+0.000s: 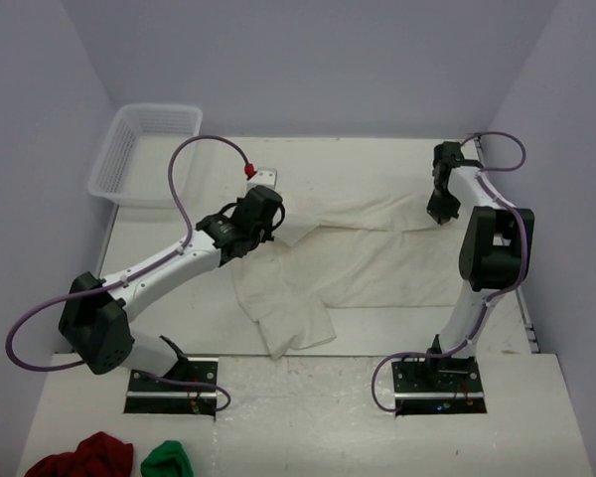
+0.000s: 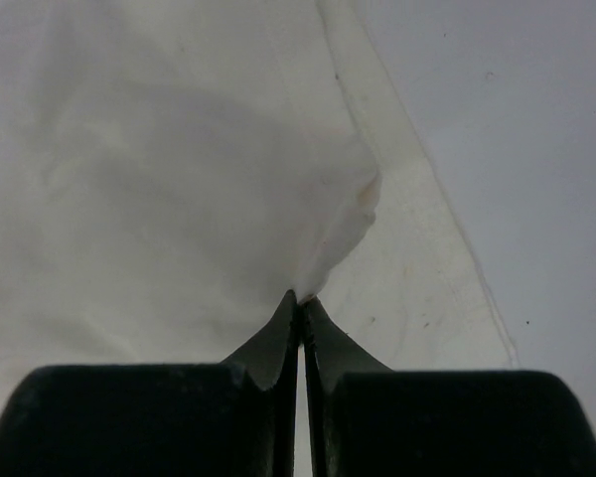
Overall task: Fold and stack the t-shirts
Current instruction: Fold the flattened tshirt in 1/3 of the way
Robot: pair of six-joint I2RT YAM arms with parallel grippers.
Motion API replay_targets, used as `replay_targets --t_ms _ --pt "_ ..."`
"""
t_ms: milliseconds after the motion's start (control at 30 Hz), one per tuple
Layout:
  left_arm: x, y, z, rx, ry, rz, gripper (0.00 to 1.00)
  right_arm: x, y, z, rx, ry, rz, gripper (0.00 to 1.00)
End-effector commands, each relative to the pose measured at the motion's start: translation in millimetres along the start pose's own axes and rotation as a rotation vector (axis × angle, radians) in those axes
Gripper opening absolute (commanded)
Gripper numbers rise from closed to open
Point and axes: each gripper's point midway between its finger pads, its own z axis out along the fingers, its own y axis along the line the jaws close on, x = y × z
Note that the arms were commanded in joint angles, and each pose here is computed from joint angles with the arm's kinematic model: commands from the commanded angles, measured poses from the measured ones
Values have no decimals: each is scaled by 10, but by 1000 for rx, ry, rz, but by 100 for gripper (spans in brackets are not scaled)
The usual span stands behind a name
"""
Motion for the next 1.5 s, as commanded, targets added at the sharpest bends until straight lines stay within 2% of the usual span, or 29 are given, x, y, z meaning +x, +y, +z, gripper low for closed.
replay_targets --t_ms 0,33,67,100,133,200,267,333,400,433,500,533,667,733,767,800,833,867,900,1000,1133,1167,1367,1467 --pt "67 -1 -27 2 13 -20 0 -107 -16 -130 -17 -57 51 0" --pt "84 3 -14 -2 18 -14 0 -92 8 -123 -30 -51 50 2" --pt "81 0 -1 -5 18 -13 0 -61 25 -135 -47 -49 54 9" --pt "112 -4 29 -10 27 -7 0 -70 95 -149 -90 -56 59 38" --pt "123 -10 42 -12 32 -2 0 -85 100 -167 -100 -71 62 53" --pt "161 18 69 -43 40 -4 1 -108 87 -240 -113 -101 70 73" --pt "210 37 70 -68 36 -16 3 -165 27 -309 -92 -122 74 80" --pt "194 44 15 -109 -6 -27 22 -267 27 -457 -118 -160 78 81" --pt "158 59 -90 -163 -73 -25 35 -398 63 -627 -159 -200 82 82" --pt "148 74 -125 -183 -93 -46 52 -439 77 -691 -175 -209 78 82" --pt "111 144 -196 -226 -130 -77 63 -561 123 -825 -205 -225 79 82" --pt "128 190 -215 -251 -134 -107 64 -582 151 -821 -214 -222 70 82" --pt "35 348 -366 -345 -197 -205 68 -719 269 -880 -262 -230 57 82" --pt "-76 365 -383 -372 -233 -216 64 -713 362 -810 -284 -203 42 80" --pt "-153 382 -357 -385 -251 -209 61 -766 420 -833 -311 -210 39 65" --pt "-181 347 -256 -389 -243 -174 31 -778 464 -826 -327 -204 41 41" --pt "-262 296 -165 -372 -240 -158 14 -785 498 -799 -338 -196 41 4" --pt "-340 318 4 -382 -216 -169 0 -808 535 -771 -338 -182 41 0" --pt "-300 180 135 -291 -145 -174 0 -828 564 -757 -346 -181 40 0" --pt "-502 -69 499 -78 -115 -233 0 -902 618 -706 -346 -177 28 0" --pt "-626 8 799 -68 -79 -216 0 -1036 692 -646 -359 -172 9 0" --pt "-646 147 906 -84 -65 -239 0 -1004 688 -589 -351 -147 2 0" --pt "-619 287 1343 -29 -2 -274 0 -972 751 -340 -330 -104 -12 0" --pt "-563 261 1505 55 41 -296 0 -949 755 -250 -316 -83 -25 0"
